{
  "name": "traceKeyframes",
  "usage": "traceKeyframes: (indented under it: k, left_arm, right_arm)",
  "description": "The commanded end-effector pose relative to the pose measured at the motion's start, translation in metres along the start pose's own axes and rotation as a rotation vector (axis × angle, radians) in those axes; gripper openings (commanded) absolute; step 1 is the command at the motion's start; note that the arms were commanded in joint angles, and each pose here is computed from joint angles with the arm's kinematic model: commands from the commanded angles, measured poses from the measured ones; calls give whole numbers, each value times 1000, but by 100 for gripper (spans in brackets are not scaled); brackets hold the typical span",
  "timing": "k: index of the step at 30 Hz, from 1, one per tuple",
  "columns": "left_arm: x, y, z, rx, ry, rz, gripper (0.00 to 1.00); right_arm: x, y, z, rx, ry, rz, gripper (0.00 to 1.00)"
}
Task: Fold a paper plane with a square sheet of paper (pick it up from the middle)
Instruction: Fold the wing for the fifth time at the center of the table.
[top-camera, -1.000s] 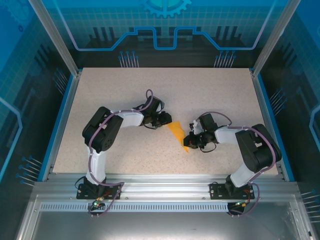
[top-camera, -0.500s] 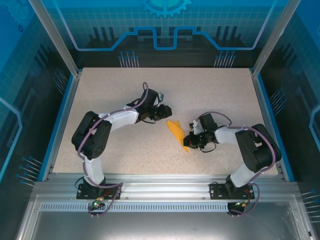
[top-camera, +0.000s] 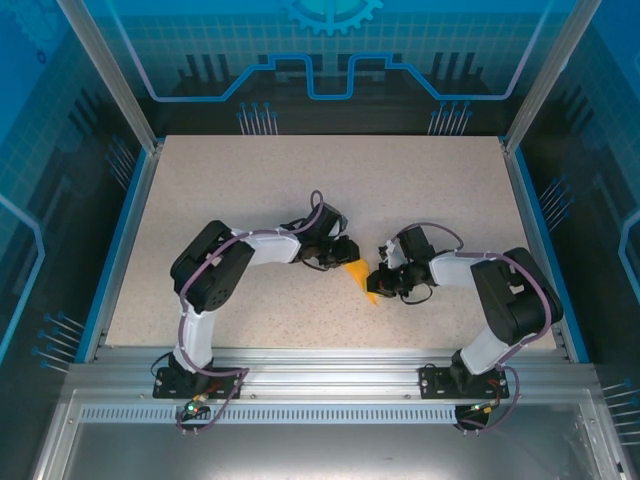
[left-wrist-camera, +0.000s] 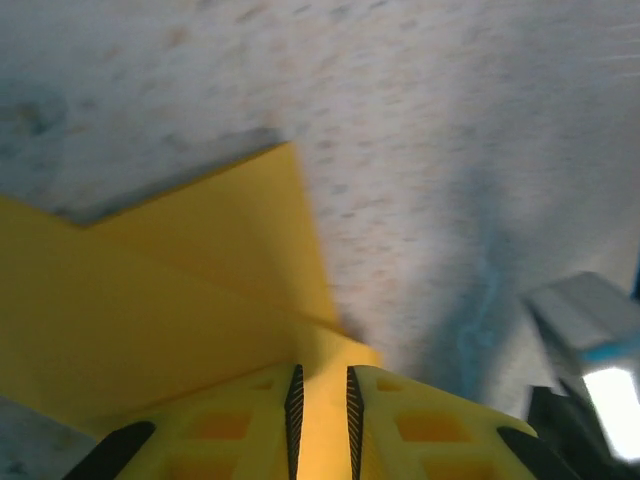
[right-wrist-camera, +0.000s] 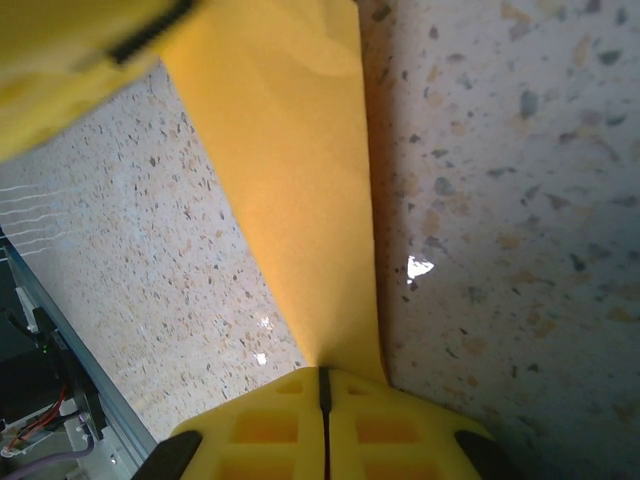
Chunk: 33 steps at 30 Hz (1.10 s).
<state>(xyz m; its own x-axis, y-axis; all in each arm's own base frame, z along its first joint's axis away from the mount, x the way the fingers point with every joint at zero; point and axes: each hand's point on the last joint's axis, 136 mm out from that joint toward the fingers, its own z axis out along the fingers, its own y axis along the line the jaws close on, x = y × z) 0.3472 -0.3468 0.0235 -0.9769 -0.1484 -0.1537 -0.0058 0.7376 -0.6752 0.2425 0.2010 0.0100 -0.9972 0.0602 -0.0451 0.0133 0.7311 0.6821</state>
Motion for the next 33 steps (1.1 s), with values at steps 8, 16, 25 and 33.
traceKeyframes:
  k: [8,16,25,33]
  left_arm:
    - [8,23,8,-50,13,-29,22]
    - [10,23,9,-45,22,-22,22]
    - [12,26,10,-54,31,-16,22]
    - [15,41,13,-95,37,-29,21]
  right_arm:
    - [-8,42,-11,4,-12,-80,9]
    - [-26,43,9,4,-6,-59,9]
    - [-19,12,24,114,53,-34,11]
    - [5,1,16,65,95,17,11]
